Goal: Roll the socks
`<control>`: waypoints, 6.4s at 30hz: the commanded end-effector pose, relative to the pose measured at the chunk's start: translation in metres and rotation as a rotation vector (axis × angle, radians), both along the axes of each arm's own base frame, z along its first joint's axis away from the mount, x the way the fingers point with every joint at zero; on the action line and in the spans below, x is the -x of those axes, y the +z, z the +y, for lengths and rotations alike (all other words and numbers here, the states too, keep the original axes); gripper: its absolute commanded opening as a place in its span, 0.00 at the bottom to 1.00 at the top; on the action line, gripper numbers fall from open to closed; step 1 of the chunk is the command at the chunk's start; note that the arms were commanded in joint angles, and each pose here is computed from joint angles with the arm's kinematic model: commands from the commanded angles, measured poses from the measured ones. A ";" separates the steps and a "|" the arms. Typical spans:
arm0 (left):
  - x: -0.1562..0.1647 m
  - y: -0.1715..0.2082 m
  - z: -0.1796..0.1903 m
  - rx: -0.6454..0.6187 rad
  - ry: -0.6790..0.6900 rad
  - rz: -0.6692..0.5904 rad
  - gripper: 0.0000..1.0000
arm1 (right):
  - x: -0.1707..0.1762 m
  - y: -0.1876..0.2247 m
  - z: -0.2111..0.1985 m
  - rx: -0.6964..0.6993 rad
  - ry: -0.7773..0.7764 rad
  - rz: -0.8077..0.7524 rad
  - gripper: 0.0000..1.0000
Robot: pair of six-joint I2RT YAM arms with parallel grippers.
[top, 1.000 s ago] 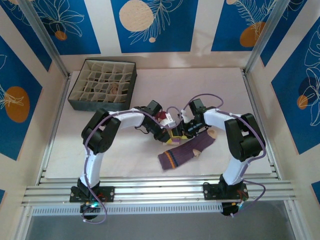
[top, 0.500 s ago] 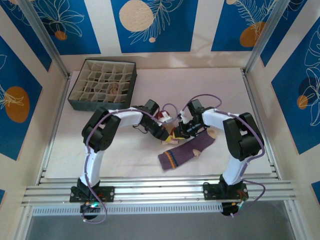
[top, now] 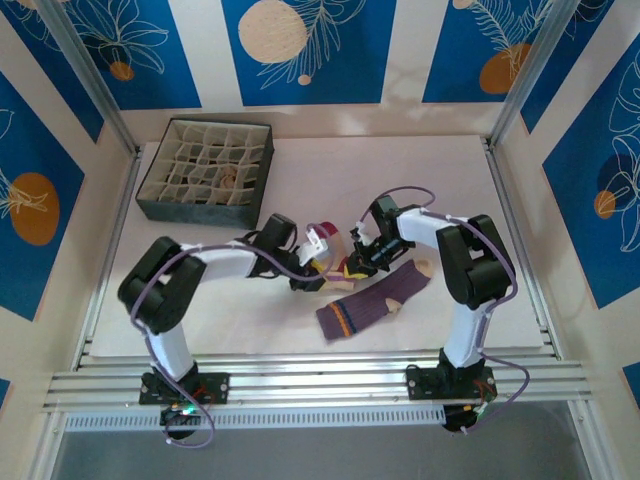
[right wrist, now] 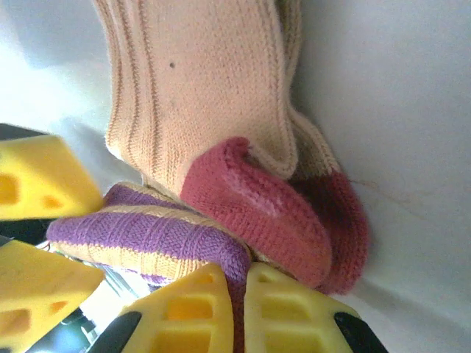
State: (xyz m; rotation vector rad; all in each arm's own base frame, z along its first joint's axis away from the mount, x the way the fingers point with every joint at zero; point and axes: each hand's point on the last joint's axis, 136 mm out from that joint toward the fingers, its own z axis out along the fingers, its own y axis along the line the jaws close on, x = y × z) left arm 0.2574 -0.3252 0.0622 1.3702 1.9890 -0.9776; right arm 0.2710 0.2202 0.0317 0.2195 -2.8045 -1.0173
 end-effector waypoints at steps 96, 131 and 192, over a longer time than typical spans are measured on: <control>-0.013 0.018 -0.032 -0.003 -0.023 -0.492 0.37 | 0.012 -0.032 -0.022 0.188 -0.020 0.108 0.04; 0.005 -0.072 -0.036 -0.370 -0.135 -0.449 0.00 | 0.015 -0.001 -0.015 0.041 -0.027 0.099 0.40; -0.025 -0.034 -0.019 0.027 0.145 0.417 0.20 | 0.009 -0.004 0.016 -0.163 0.017 -0.065 0.00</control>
